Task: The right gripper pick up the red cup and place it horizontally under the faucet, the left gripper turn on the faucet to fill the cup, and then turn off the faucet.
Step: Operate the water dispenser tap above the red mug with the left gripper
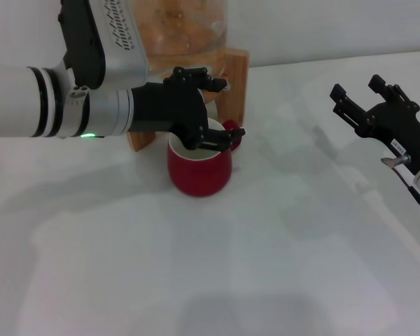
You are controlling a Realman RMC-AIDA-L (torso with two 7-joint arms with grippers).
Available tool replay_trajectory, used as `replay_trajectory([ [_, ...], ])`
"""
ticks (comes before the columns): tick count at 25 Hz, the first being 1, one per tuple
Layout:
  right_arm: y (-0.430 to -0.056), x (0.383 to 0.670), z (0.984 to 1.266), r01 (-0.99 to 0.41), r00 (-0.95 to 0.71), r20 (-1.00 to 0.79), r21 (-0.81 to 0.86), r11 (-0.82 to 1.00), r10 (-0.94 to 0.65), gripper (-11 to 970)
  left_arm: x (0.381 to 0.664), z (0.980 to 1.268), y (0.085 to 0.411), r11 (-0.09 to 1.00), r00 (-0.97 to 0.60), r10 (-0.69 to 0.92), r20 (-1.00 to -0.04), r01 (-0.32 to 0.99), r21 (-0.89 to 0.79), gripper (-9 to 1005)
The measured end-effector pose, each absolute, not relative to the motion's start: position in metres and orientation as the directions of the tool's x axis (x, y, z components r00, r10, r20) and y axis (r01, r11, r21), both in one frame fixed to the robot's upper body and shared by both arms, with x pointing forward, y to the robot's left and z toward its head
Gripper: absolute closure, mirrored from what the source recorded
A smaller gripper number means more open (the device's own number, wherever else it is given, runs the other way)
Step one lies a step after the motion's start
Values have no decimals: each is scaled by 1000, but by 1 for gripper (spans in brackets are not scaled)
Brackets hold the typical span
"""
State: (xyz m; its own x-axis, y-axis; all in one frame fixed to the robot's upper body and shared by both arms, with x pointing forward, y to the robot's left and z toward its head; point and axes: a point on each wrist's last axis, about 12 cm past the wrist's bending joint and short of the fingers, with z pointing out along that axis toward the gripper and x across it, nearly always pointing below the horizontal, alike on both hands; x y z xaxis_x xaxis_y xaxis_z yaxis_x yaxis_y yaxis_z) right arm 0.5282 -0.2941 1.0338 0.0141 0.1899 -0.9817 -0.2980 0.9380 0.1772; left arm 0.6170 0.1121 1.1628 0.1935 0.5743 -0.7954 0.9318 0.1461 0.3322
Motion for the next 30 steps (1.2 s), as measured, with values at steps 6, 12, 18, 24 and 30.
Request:
replay_trajectory([
  [6, -293, 528, 1034, -301, 13, -982, 178, 937, 190, 124, 618, 1162, 111, 139, 200, 576, -792, 931, 336, 150],
  [12, -292, 528, 1034, -303, 14, -981, 178, 936, 191, 124, 620, 1164, 108, 139, 211, 575, -790, 927, 349, 150],
  [18, -292, 528, 1034, -303, 15, -982, 177, 936, 190, 124, 622, 1165, 106, 139, 217, 577, -787, 924, 357, 151],
  [24, -292, 528, 1034, -304, 15, -982, 176, 936, 189, 124, 624, 1166, 104, 146, 219, 579, -785, 920, 364, 151],
  [30, -292, 528, 1034, -304, 14, -982, 175, 936, 188, 124, 627, 1166, 100, 142, 223, 584, -780, 918, 370, 152],
])
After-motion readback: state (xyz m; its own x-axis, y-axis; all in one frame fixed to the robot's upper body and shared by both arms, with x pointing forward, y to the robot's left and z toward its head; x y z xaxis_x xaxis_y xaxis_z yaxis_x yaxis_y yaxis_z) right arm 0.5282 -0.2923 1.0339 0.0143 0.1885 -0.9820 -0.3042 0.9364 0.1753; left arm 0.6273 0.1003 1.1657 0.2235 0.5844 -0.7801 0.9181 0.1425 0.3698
